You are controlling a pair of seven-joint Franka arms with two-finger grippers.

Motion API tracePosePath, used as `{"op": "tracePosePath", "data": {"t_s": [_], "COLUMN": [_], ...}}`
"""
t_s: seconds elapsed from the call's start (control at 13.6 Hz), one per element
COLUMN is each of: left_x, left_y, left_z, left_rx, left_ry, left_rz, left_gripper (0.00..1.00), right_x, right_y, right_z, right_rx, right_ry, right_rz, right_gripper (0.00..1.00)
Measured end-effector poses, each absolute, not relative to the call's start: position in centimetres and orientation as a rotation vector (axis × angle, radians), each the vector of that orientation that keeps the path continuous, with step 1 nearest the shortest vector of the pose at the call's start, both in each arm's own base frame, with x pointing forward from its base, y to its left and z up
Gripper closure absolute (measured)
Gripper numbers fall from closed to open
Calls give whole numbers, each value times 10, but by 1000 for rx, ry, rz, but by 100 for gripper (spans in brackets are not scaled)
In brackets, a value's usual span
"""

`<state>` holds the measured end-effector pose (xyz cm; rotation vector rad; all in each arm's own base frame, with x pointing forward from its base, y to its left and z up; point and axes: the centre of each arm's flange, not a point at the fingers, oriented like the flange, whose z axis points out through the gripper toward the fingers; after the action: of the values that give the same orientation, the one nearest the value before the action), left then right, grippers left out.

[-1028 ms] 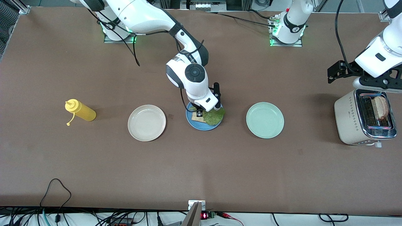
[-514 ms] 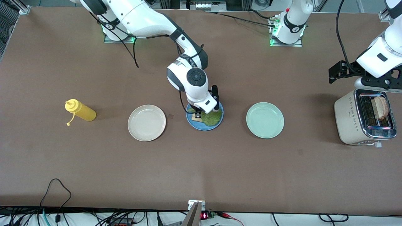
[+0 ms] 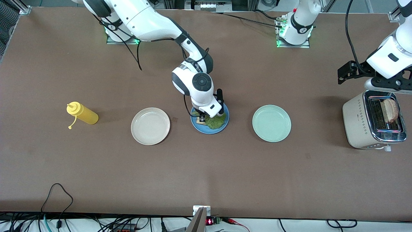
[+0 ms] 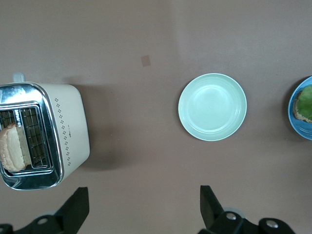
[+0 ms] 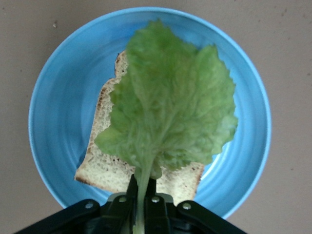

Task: Make sandwich in blue plate with both arms
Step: 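Lower the lettuce onto the bread and open the right gripper, then withdraw the right gripper away from the blue plate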

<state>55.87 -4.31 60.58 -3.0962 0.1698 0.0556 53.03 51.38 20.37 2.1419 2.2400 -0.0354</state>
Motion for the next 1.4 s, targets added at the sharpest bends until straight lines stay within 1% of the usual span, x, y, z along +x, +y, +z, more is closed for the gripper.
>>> {"op": "tracePosePath", "data": {"t_s": [0.22,0.29,0.37,0.59,0.66,0.73,0.81,1.03,1.25,1.4], "left_x": [559,560,561,566,568,570,572,573,573,574], "left_y": [-43,-43,-43,-44,-44,-44,-44,-44,-42,-37], "left_z": [605,603,601,593,593,593,595,598,598,598], "left_rx": [-3096,-3096,-3095,-3094,-3094,-3094,-3094,-3095,-3095,-3095], "left_ry": [170,170,170,170,170,170,170,168,162,145], "left_rz": [58,62,69,88,88,84,77,65,70,74], "left_gripper": [0,0,0,0,0,0,0,0,0,0], "right_x": [521,519,519,527,535,547,559,587,605,611], "right_y": [524,526,526,522,517,508,497,467,424,397], "right_z": [205,205,205,210,216,225,240,308,384,423], "right_rx": [2141,2142,2145,2175,2210,2253,2292,2363,2479,2579], "right_ry": [2240,2239,2237,2208,2187,2160,2132,2062,1941,1814], "right_rz": [-32,-32,-33,-17,-6,3,16,69,96,102], "right_gripper": [85,82,82,58,47,38,26,0,0,0]}}
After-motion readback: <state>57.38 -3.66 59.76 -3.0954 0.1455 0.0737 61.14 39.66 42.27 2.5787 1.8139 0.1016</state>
